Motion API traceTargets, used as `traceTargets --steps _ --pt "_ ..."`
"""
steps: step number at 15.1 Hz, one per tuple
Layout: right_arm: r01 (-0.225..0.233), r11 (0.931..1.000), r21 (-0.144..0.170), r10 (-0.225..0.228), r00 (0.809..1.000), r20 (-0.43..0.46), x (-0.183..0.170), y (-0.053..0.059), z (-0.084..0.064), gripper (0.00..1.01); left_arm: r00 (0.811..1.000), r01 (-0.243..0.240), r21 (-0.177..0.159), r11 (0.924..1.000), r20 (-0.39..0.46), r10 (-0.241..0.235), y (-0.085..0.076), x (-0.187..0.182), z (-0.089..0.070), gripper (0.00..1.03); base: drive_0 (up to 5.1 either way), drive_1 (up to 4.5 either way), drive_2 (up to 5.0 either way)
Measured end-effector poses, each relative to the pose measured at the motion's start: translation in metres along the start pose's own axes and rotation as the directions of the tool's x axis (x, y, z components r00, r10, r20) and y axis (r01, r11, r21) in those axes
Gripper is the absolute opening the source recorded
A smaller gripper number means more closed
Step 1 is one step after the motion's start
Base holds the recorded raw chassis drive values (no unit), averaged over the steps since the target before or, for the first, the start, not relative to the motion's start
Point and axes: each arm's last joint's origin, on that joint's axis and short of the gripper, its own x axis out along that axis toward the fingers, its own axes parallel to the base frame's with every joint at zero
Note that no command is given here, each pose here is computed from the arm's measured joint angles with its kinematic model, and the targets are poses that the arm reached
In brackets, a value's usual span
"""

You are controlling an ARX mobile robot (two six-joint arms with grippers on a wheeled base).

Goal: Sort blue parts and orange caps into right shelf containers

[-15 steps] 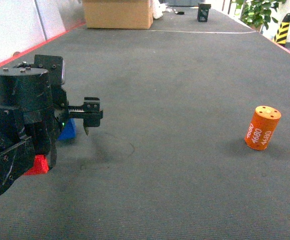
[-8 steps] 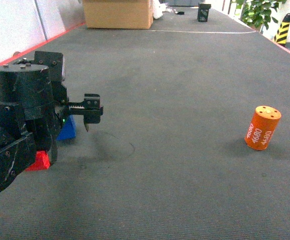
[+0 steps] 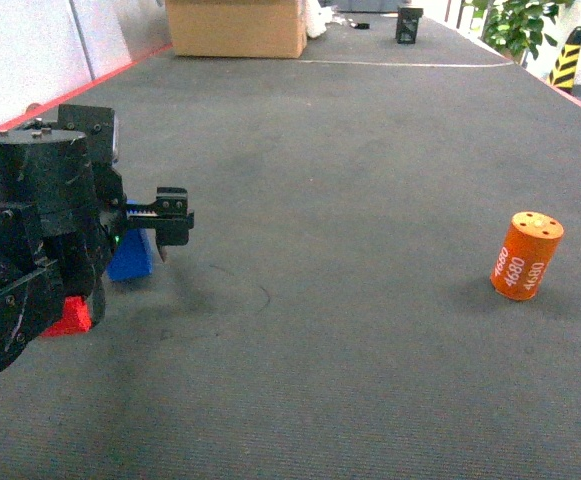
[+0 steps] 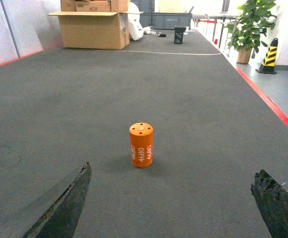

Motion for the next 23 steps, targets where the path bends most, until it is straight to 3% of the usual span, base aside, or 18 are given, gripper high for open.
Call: traceTargets --steps 10,11,12,14,16,17,23 --pt "0.000 1.0000 0.000 0.000 1.000 0.000 0.000 0.000 0.000 0.98 1.000 -0.009 0.008 0.9999 -0.017 0.010 0.002 0.001 -0.005 0.98 0.0 0.00 0.0" --pt "0.000 1.0000 0.000 0.000 1.000 0.000 0.000 0.000 0.000 0.98 0.998 -0.007 0.008 0.9999 -0.057 0.007 0.002 0.002 -0.008 0.98 0.0 0.00 0.0" --pt "0.000 1.0000 0.000 0.000 1.000 0.000 0.000 0.000 0.000 0.98 0.995 -0.009 -0.013 0.9999 -0.096 0.007 0.003 0.003 -0.012 0.98 0.0 0.00 0.0" --pt "0.000 1.0000 0.000 0.000 1.000 0.000 0.000 0.000 0.000 0.98 0.999 -0.023 -0.030 0.9993 -0.050 0.021 0.007 0.001 -0.006 0.42 0.0 0.00 0.0" --pt "0.000 1.0000 0.000 0.000 1.000 0.000 0.000 0.000 0.000 0.98 1.000 -0.001 -0.036 0.9994 0.012 0.001 0.006 -0.032 0.022 0.42 0.0 0.00 0.0" --pt "0.000 1.0000 0.000 0.000 1.000 0.000 0.000 0.000 0.000 0.98 1.000 0.005 -0.039 0.9992 0.022 -0.004 0.005 -0.037 0.027 0.42 0.0 0.00 0.0" --pt "0.000 1.0000 0.000 0.000 1.000 0.000 0.000 0.000 0.000 0.98 0.999 0.007 -0.048 0.9988 0.046 -0.005 0.007 -0.052 0.039 0.42 0.0 0.00 0.0"
